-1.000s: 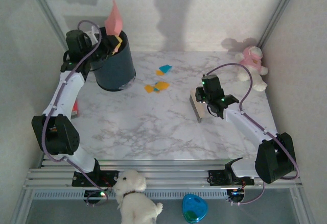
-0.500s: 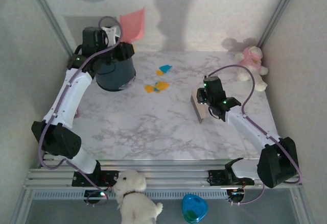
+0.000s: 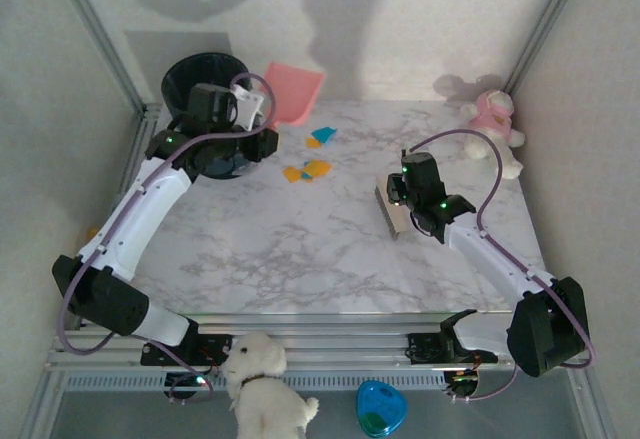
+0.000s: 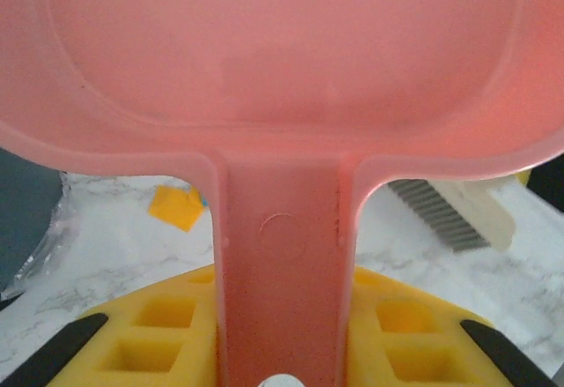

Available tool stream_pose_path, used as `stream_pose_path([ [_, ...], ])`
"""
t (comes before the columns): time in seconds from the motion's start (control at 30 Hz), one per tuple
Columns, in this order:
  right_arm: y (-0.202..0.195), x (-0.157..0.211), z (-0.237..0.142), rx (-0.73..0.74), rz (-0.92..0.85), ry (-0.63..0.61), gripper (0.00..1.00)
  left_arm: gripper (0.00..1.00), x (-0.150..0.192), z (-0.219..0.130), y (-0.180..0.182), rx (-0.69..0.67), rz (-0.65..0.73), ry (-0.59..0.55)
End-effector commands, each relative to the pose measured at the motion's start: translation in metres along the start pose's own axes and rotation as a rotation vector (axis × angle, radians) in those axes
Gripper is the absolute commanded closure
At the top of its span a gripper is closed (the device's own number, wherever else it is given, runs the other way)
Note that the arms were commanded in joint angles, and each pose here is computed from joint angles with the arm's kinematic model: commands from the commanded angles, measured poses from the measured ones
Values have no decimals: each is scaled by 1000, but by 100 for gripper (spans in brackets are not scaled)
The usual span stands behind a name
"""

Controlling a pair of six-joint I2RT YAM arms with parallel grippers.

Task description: Sweep away the paper scraps from the table

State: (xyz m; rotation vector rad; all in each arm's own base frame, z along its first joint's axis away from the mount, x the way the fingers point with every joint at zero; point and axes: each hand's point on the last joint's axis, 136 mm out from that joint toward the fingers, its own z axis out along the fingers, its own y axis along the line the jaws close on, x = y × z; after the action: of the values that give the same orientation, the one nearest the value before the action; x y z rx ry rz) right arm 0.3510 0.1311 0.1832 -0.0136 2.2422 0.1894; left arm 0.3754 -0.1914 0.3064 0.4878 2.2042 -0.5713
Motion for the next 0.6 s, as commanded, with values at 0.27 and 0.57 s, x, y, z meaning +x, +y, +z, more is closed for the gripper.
stream_pose_path([
  [0.27,-5,-20,-8,21,-9,-83,100,100,62,-3,-17,-18,199,141],
  [0.57,-3,-35,-3,32,-28,-102,100,100,127,18,5,-85,203,369],
])
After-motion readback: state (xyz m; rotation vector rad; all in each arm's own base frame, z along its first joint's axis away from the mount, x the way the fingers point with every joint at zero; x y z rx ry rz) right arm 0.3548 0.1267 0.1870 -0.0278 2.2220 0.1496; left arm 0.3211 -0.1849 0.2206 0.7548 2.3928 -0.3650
